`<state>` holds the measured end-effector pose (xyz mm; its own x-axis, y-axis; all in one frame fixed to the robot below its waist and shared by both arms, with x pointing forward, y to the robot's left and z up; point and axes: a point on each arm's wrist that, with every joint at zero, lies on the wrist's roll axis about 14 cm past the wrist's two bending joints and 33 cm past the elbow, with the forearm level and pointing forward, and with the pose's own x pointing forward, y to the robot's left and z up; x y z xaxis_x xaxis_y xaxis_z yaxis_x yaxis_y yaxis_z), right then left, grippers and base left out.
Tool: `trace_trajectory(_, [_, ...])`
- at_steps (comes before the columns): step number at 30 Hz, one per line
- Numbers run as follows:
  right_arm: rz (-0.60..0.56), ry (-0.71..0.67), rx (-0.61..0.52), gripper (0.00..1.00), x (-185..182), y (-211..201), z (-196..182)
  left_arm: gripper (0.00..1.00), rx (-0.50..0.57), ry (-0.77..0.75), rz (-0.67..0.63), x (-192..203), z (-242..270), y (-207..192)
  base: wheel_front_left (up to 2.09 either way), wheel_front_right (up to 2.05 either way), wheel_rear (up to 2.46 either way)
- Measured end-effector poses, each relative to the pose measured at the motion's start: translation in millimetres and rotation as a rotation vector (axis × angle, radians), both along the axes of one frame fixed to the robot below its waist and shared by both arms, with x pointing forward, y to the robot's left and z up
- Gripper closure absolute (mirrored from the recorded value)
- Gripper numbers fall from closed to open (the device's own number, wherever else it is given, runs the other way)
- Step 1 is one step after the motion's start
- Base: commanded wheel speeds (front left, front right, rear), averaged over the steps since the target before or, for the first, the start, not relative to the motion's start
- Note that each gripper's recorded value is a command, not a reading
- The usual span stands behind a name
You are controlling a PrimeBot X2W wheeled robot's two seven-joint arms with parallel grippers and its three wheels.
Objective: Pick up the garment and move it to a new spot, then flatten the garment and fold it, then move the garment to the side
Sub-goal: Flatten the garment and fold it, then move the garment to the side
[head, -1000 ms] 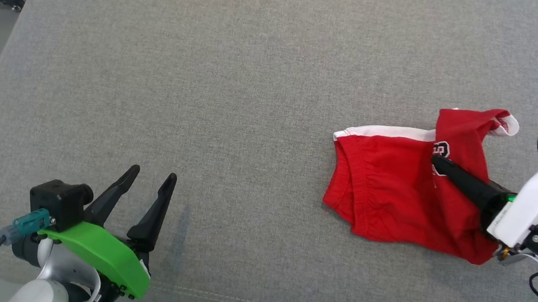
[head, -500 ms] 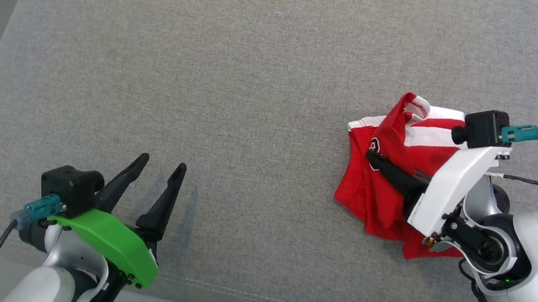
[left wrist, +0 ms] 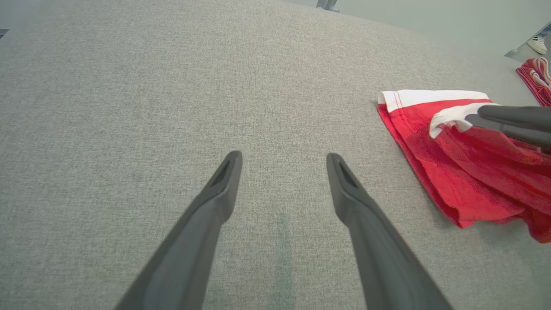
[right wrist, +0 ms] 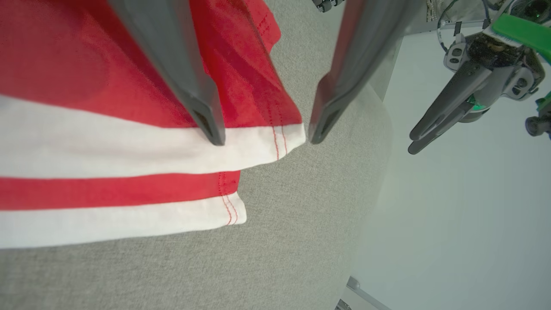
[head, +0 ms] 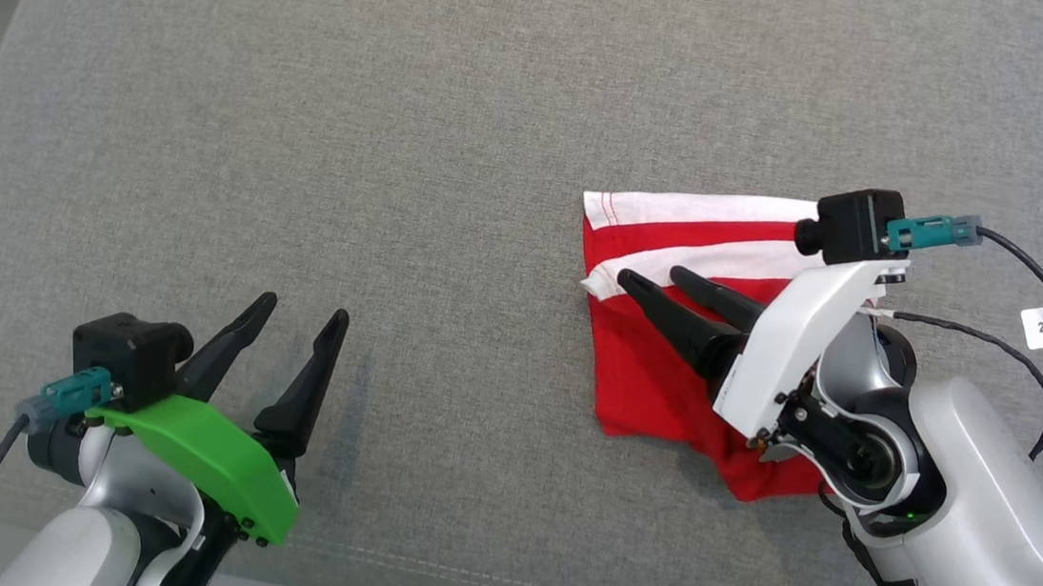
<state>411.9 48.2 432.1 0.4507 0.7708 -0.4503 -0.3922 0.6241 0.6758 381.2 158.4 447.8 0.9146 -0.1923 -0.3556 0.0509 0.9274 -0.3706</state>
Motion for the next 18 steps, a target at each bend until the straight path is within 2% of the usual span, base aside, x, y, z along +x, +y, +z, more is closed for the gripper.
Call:
trace_trajectory(6, [-0.075,-0.164,-0.015,0.00,21.7,-25.9,27.0,0.00,0.010,-0.033,0.008,4.0,7.2,4.0,0.00,0.00,0.00])
trace_trajectory(10, [-0.189,-0.307,-0.170,0.00,50.6,-87.2,35.2,0.00,0.026,-0.077,0.024,6.4,17.5,9.7,0.00,0.00,0.00])
trace_trajectory(14, [-0.293,-0.244,-0.248,0.00,43.9,-135.5,17.3,0.00,0.018,-0.097,0.027,1.0,23.5,8.2,0.00,0.00,0.00])
trace_trajectory(18, [-0.337,-0.099,-0.216,0.00,16.7,-147.4,-8.4,0.00,0.013,-0.105,0.031,-7.1,27.6,7.9,0.00,0.00,0.00])
